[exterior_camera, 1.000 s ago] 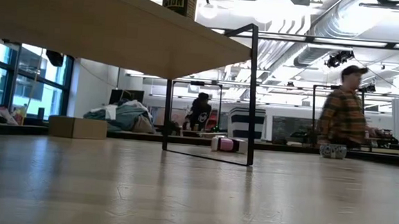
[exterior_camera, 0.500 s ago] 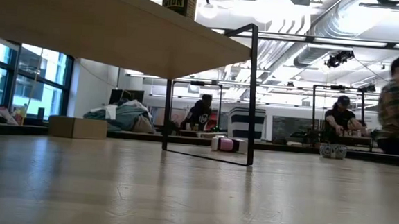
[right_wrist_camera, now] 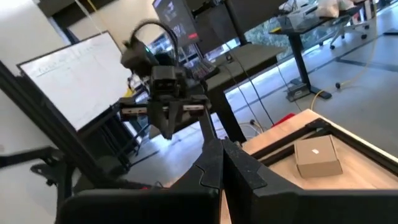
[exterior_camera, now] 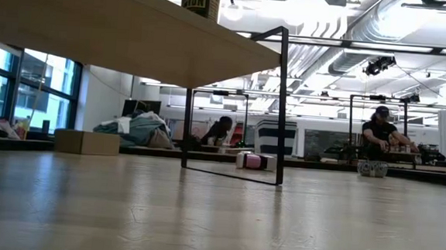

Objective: Shelf spices
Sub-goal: Move the shelf to the middle of the table

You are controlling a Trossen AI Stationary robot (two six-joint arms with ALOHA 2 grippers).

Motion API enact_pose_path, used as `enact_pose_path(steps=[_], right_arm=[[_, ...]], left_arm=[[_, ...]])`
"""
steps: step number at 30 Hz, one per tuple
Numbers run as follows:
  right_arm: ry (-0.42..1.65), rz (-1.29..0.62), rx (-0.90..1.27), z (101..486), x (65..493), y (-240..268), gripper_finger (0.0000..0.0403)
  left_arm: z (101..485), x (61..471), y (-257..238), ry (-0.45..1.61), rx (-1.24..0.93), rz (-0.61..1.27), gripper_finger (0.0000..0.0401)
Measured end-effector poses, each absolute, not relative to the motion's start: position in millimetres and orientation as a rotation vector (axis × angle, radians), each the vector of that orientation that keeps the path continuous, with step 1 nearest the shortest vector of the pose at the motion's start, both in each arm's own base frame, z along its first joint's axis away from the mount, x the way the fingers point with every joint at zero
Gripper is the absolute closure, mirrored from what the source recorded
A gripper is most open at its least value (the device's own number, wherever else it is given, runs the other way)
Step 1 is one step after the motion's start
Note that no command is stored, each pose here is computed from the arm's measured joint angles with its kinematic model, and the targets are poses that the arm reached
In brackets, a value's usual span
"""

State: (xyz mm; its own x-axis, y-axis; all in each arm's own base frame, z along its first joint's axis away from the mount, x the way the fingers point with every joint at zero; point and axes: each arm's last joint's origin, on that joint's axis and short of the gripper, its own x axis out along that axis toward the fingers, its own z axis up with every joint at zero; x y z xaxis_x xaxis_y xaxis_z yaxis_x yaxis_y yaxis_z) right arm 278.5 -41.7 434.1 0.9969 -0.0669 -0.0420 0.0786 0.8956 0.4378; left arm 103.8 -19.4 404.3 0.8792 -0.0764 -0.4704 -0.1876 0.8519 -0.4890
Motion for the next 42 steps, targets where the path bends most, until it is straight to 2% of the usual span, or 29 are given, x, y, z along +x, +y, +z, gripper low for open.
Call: enact_pose_path(steps=[6, 8, 11, 15, 20, 28, 31, 37, 42], right_arm=[[0.093, -0.037, 0.438, 428.6, 278.2, -40.0, 0.0402], [0.152, 0.021, 0.489, 424.4, 277.5, -37.7, 0.0402], [0.344, 0.127, 0.598, 408.0, 278.5, -25.6, 0.0402], [0.604, 0.189, 0.625, 377.5, 289.6, 7.4, 0.0402], [0.761, 0.211, 0.629, 342.6, 317.3, 41.3, 0.0402], [0.891, 0.121, 0.711, 292.9, 353.6, 59.1, 0.0402], [0.876, 0.102, 0.705, 290.6, 356.8, 60.3, 0.0402], [0.904, -0.091, 0.706, 284.0, 353.3, 51.0, 0.0403], [0.923, -0.142, 0.696, 281.7, 351.2, 46.7, 0.0403]], left_arm=[[398.4, 128.3, -39.6, 0.999, -0.546, -0.031, 0.0401], [392.4, 134.3, -48.2, 1.092, -0.547, -0.074, 0.0401], [387.5, 137.4, -58.1, 1.152, -0.522, -0.089, 0.0401], [389.0, 134.4, -62.2, 1.097, -0.492, -0.031, 0.0401], [396.6, 121.7, -55.9, 0.977, -0.521, 0.057, 0.0401], [404.1, 104.9, -42.4, 0.826, -0.557, 0.195, 0.0401], [404.8, 102.7, -40.8, 0.812, -0.559, 0.208, 0.0401], [405.0, 102.7, -39.5, 0.788, -0.538, 0.236, 0.0401], [404.9, 102.5, -38.9, 0.781, -0.528, 0.253, 0.0401]])
